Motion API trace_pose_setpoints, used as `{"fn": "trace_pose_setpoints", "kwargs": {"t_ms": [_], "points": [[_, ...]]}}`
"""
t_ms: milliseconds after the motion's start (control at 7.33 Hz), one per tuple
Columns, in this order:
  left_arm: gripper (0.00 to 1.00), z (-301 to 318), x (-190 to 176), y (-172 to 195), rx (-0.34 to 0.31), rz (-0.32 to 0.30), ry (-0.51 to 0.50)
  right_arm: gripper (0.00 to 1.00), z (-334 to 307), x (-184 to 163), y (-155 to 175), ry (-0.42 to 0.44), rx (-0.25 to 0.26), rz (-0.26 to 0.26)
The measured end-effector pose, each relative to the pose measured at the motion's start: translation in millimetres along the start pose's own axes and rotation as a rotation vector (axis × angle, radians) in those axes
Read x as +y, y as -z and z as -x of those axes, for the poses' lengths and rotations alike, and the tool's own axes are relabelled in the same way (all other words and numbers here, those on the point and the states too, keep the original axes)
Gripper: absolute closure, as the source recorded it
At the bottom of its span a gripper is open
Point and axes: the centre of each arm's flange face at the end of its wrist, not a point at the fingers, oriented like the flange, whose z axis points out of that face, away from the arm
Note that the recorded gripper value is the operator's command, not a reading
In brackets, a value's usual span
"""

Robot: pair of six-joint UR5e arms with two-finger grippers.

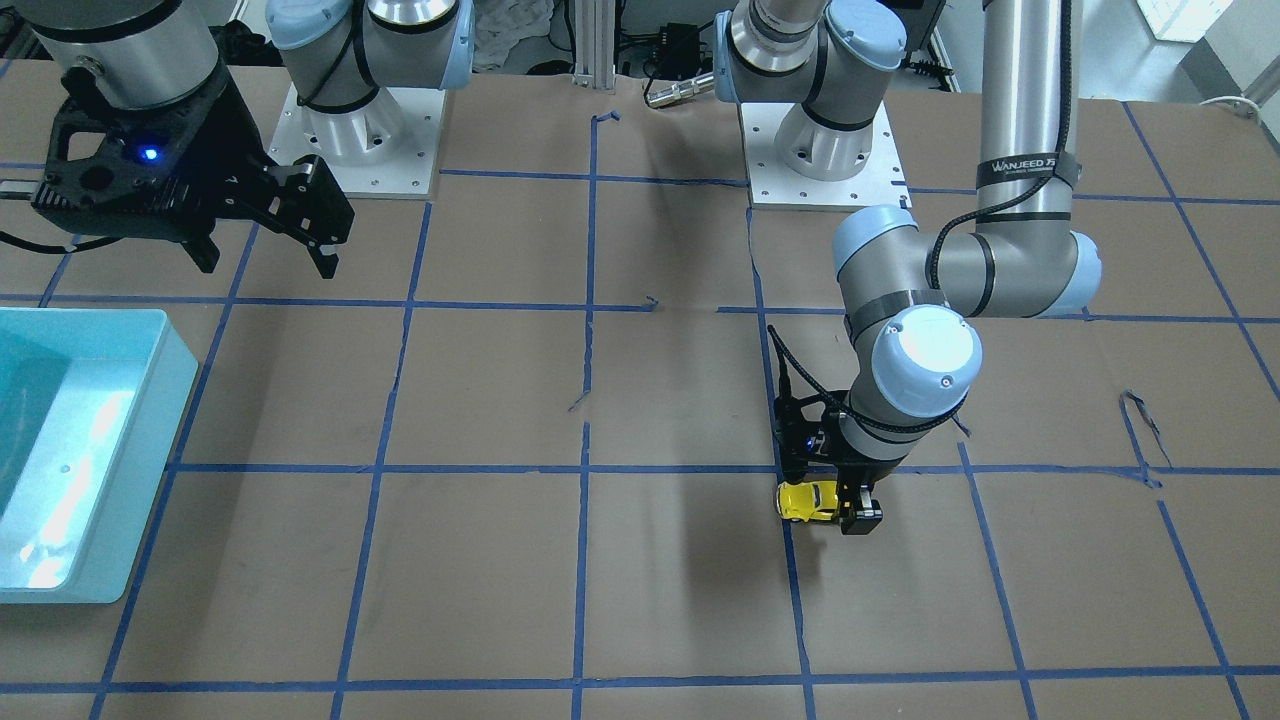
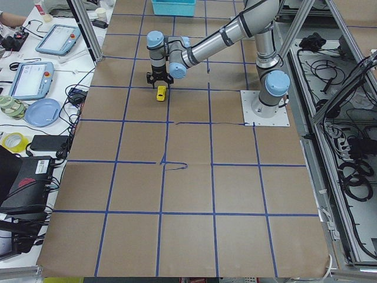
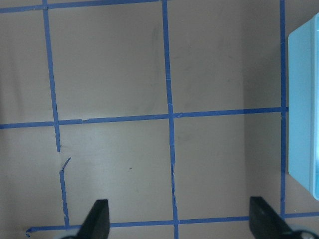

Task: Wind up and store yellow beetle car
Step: 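Close the left gripper on the yellow car and press it down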

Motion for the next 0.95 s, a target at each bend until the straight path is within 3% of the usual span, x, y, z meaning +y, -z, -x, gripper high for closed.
{"fn": "trace_pose_setpoints", "kwargs": {"t_ms": [682, 818, 955], "points": [[0.25, 8.4, -1.8, -18.5, -0.009, -0.045, 0.004, 0.00, 0.1, -0.2, -0.3, 0.000, -0.001, 0.001], [0.33, 7.5, -0.9, -20.0, -0.006, -0.047, 0.004, 0.00, 0.0, -0.1, -0.2, 0.000, 0.000, 0.000], [0.53, 6.9, -0.5, -20.1, -0.006, -0.047, 0.001, 0.00, -0.2, -0.1, -0.1, 0.000, 0.002, 0.000]]}}
